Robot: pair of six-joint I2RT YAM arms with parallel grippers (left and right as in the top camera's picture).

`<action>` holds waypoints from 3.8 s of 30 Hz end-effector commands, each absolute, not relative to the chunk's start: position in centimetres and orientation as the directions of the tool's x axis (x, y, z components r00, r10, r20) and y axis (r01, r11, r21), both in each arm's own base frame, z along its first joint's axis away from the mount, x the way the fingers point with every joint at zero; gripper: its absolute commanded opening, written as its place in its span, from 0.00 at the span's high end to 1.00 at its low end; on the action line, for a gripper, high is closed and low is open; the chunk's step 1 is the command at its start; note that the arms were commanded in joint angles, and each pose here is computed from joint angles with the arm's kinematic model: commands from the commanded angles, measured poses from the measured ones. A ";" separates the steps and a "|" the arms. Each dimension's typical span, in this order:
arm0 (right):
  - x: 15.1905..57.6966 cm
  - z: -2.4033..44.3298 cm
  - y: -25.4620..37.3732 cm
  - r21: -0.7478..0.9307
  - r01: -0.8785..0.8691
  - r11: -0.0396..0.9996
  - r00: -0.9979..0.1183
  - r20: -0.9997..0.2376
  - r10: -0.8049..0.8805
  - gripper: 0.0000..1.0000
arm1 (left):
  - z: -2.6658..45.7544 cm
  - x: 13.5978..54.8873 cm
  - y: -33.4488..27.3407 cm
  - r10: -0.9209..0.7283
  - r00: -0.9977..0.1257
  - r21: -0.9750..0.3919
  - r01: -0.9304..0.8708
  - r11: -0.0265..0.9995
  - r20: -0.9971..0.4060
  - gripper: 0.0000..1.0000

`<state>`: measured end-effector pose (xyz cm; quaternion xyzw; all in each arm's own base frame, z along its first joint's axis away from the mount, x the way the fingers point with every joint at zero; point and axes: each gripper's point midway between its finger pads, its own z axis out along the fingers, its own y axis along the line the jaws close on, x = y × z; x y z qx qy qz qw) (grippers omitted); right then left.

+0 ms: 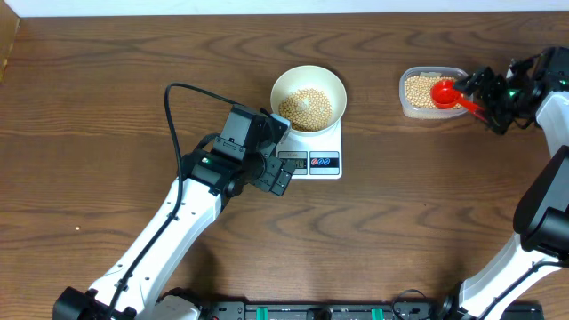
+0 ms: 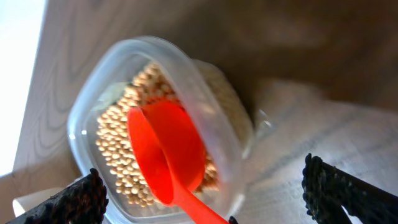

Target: Scoop item into bowl and weigh 50g on scale

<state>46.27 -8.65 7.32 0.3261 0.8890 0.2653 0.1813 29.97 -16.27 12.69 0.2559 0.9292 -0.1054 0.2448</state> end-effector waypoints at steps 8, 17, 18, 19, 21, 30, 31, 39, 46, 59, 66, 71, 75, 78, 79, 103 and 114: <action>47.7 11.2 -7.9 0.647 0.365 0.669 -0.729 -0.248 0.637 0.01 | 12.9 30.2 -16.3 0.436 -0.739 -0.058 0.537 0.842 -0.513 0.02; 48.1 11.9 -7.1 0.684 0.307 0.662 -0.743 -0.262 0.616 0.66 | 12.9 30.2 -16.3 0.436 -0.740 -0.058 0.537 0.842 -0.513 0.02; 48.1 11.9 -7.1 0.684 0.308 0.662 -0.743 -0.262 0.616 0.53 | 12.9 30.2 -16.3 0.436 -0.739 -0.058 0.537 0.842 -0.513 0.02; 48.1 11.9 -7.1 0.683 0.309 0.661 -0.744 -0.260 0.616 0.39 | 12.9 30.2 -16.3 0.436 -0.740 -0.058 0.537 0.842 -0.513 0.02; 48.0 11.9 -7.1 0.683 0.311 0.661 -0.744 -0.257 0.616 0.26 | 12.9 30.2 -16.3 0.436 -0.740 -0.058 0.536 0.842 -0.513 0.02; 46.6 10.2 -8.1 0.607 0.410 0.681 -0.738 -0.218 0.639 0.01 | 12.9 30.2 -16.3 0.436 -0.740 -0.058 0.536 0.842 -0.513 0.02; 46.3 9.9 -8.3 0.592 0.427 0.684 -0.737 -0.211 0.642 0.01 | 12.9 30.2 -16.3 0.436 -0.740 -0.058 0.537 0.842 -0.513 0.02; 44.3 8.3 -9.5 0.481 0.525 0.702 -0.729 -0.171 0.662 0.01 | 12.9 30.2 -16.3 0.436 -0.740 -0.058 0.537 0.842 -0.513 0.02; 44.0 8.0 -9.9 0.452 0.528 0.719 -0.736 -0.180 0.653 0.01 | 12.9 30.2 -16.3 0.436 -0.739 -0.058 0.537 0.842 -0.513 0.02; 43.3 9.1 -10.2 0.436 0.510 0.741 -0.752 -0.192 0.630 0.01 | 12.9 30.2 -16.3 0.436 -0.739 -0.058 0.537 0.842 -0.513 0.02; 43.6 18.4 -9.8 0.527 0.314 0.790 -0.733 -0.395 0.554 0.01 | 12.9 30.2 -16.3 0.436 -0.739 -0.058 0.537 0.842 -0.513 0.02; 41.2 25.5 -8.5 0.501 0.185 0.846 -0.690 -0.547 0.475 0.01 | 12.9 30.2 -16.3 0.436 -0.740 -0.058 0.537 0.842 -0.513 0.02; 38.1 29.7 -7.1 0.465 0.126 0.876 -0.658 -0.622 0.425 0.01 | 12.9 30.2 -16.3 0.436 -0.739 -0.058 0.537 0.842 -0.513 0.02; 35.4 32.3 -6.0 0.453 0.109 0.885 -0.631 -0.656 0.414 0.01 | 12.9 30.2 -16.3 0.436 -0.740 -0.058 0.537 0.842 -0.513 0.02; 34.8 32.8 -5.8 0.447 0.109 0.888 -0.624 -0.665 0.411 0.01 | 12.9 30.2 -16.3 0.436 -0.740 -0.058 0.537 0.842 -0.513 0.02; 32.0 35.3 -5.4 0.402 0.116 0.908 -0.571 -0.722 0.392 0.01 | 12.9 30.2 -16.3 0.436 -0.739 -0.058 0.537 0.842 -0.513 0.02; 31.5 34.7 -5.3 0.405 0.134 0.904 -0.591 -0.700 0.401 0.01 | 12.9 30.2 -16.3 0.436 -0.740 -0.058 0.537 0.842 -0.513 0.02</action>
